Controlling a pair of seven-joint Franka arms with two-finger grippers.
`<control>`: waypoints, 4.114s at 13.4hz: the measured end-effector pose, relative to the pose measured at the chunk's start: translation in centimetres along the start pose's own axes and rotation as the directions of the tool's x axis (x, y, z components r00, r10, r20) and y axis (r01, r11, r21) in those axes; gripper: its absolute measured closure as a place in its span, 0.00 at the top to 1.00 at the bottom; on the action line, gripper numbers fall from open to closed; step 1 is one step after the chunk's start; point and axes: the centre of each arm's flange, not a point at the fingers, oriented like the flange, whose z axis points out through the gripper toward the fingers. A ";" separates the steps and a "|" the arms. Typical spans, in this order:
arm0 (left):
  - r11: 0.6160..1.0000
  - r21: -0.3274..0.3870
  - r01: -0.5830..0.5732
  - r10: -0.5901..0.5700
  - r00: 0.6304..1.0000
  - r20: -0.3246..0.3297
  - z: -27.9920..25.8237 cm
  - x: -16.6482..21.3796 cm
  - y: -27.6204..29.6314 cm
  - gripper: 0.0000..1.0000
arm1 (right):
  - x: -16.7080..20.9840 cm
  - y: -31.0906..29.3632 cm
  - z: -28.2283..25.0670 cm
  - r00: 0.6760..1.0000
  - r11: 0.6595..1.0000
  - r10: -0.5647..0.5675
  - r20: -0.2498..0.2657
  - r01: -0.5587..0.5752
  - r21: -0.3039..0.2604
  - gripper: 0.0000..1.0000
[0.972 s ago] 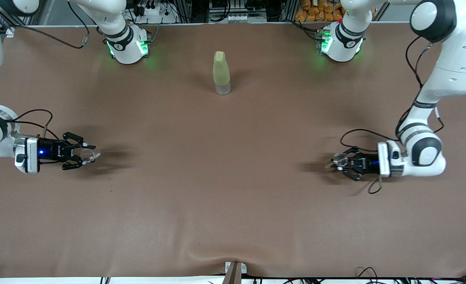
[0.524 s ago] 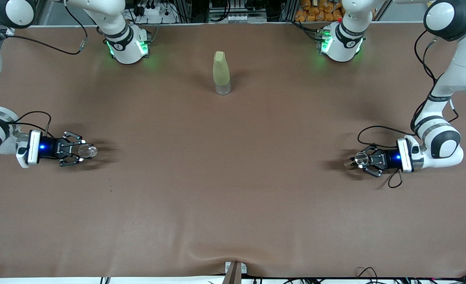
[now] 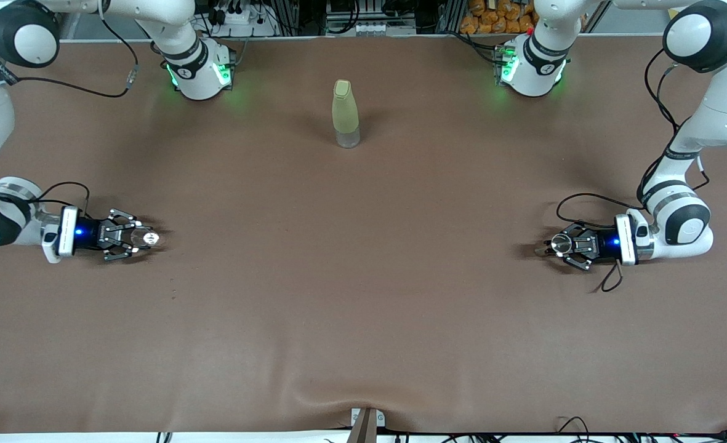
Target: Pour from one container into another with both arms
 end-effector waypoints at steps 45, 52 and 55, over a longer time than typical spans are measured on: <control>0.060 0.979 0.194 -0.998 0.028 0.055 7.2 50.4 4.7 1.00 | 54.8 -9.7 8.3 0.209 0.157 0.973 0.098 -0.288 -0.945 1.00; -0.080 0.978 0.193 -0.997 0.003 -0.083 6.6 50.7 5.0 1.00 | 57.0 -11.7 5.4 0.181 0.116 0.981 0.064 -0.290 -0.950 1.00; -0.088 0.974 0.208 -0.992 0.066 -0.104 6.0 51.3 4.3 1.00 | 57.2 -12.5 2.8 0.182 0.070 0.983 0.017 -0.292 -0.954 1.00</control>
